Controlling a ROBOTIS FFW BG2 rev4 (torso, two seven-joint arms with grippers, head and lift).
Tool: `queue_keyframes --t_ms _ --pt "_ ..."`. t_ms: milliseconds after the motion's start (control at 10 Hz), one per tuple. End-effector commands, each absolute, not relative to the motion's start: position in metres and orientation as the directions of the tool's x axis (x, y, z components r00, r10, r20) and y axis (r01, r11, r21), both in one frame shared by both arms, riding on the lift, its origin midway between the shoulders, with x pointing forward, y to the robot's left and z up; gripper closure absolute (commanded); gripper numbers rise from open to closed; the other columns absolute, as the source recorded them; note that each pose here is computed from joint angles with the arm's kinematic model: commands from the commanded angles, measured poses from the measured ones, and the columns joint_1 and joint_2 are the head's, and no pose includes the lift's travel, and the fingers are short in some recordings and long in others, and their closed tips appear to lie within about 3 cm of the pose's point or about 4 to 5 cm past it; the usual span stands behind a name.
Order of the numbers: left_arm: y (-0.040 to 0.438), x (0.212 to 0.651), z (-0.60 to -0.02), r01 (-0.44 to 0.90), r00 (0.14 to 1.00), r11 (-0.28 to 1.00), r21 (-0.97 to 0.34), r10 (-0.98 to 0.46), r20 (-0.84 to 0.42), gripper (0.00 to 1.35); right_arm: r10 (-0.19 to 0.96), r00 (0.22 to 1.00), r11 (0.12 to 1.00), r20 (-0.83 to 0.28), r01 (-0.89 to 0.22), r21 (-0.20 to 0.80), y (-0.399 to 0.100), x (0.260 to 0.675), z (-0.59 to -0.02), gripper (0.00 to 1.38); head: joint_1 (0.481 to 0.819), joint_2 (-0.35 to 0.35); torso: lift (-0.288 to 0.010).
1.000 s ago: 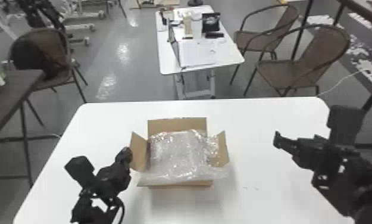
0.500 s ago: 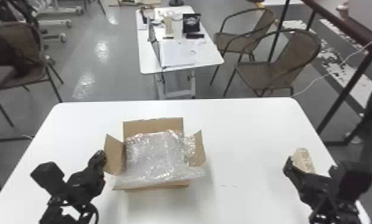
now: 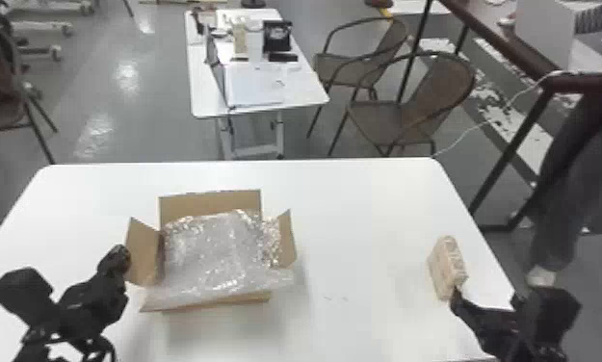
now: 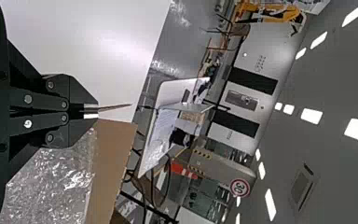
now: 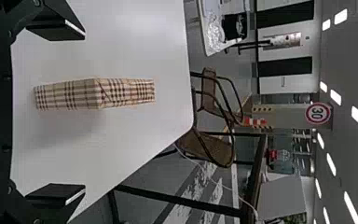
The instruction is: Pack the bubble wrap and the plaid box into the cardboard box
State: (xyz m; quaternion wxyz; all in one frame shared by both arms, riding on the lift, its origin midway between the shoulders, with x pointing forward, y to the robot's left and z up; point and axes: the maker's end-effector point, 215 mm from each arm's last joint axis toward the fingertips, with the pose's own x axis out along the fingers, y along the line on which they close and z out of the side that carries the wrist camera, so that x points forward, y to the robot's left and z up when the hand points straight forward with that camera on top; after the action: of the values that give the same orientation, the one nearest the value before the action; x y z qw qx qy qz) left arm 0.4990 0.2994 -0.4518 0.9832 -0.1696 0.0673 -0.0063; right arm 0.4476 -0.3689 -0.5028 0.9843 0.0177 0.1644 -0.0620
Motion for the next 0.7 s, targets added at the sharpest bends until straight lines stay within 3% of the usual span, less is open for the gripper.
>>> queue_keyframes --t_ms 0,400,600 --pt "0.299 0.499 -0.452 -0.01 0.991 0.942 -0.334 -0.035 -0.13 1.2 -0.117 0.934 0.992 -0.338 0.126 0.004 -0.381 0.462 -0.512 0.14 0.695 -0.08 0.0" --pt "0.298 0.5 -0.452 -0.007 0.991 0.942 -0.334 -0.039 -0.131 1.2 -0.003 0.926 1.0 -0.377 0.013 0.024 -0.354 0.495 -0.536 0.14 0.695 -0.075 0.0" --pt "0.3 0.497 -0.453 -0.012 0.991 0.942 -0.336 -0.035 -0.132 1.2 0.001 0.919 1.0 -0.395 0.003 0.008 -0.343 0.499 -0.545 0.14 0.695 -0.059 0.0"
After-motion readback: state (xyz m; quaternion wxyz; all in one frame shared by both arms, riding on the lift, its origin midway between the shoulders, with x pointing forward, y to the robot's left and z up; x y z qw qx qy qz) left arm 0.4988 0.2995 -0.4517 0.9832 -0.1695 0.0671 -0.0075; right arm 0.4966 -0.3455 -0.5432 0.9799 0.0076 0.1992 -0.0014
